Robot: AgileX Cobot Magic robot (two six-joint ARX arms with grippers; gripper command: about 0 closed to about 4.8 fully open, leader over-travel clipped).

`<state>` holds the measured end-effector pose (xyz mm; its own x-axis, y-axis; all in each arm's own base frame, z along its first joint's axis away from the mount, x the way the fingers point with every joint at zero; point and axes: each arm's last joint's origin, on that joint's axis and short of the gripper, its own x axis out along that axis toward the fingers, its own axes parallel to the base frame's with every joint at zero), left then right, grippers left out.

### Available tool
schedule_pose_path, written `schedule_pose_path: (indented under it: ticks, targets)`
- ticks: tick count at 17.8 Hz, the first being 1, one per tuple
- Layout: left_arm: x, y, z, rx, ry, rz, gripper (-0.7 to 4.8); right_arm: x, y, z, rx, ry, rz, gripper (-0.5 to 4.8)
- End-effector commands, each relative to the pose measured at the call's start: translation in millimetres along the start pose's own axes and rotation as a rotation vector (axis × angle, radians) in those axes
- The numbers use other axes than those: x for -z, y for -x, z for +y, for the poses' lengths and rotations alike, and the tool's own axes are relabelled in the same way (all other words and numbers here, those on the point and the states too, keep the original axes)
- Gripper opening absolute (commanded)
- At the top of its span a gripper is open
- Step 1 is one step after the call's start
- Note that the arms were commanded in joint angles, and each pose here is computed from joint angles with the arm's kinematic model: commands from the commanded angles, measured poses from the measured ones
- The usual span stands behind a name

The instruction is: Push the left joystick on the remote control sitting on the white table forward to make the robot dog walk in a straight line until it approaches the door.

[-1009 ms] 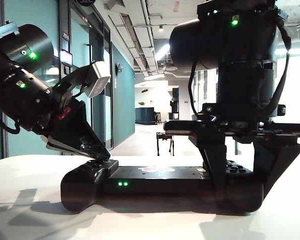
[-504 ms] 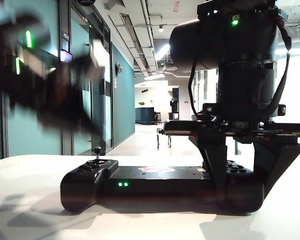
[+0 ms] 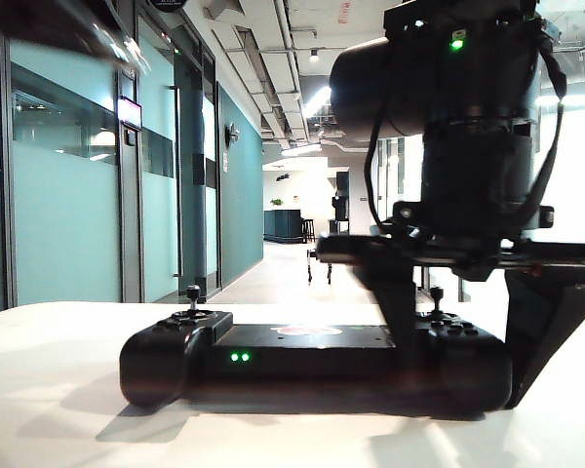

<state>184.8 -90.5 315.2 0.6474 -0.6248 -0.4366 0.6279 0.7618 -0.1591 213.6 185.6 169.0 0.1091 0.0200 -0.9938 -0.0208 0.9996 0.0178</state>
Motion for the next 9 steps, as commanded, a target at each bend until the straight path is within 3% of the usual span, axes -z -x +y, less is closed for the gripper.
schedule_pose_path:
  ticks: [1,5,6,9]
  targets:
    - [-4.3,21.4,-5.4,-0.057,-0.009,-0.071,-0.05,-1.2,9.4,0.8,-0.011,0.023,0.004,3.28]
    - [-4.2,41.9,-12.3,-0.087,0.007,-0.128,-0.05,-6.2,54.3,2.6,-0.062,0.057,-0.059,3.23]
    - [-3.1,45.0,-13.2,-0.087,0.007,-0.127,-0.05,-5.3,70.4,0.9,-0.078,0.07,-0.081,2.75]
    - [6.4,51.0,-15.0,-0.088,0.008,-0.124,-0.05,2.9,120.6,-10.0,-0.141,0.068,-0.164,-0.1]
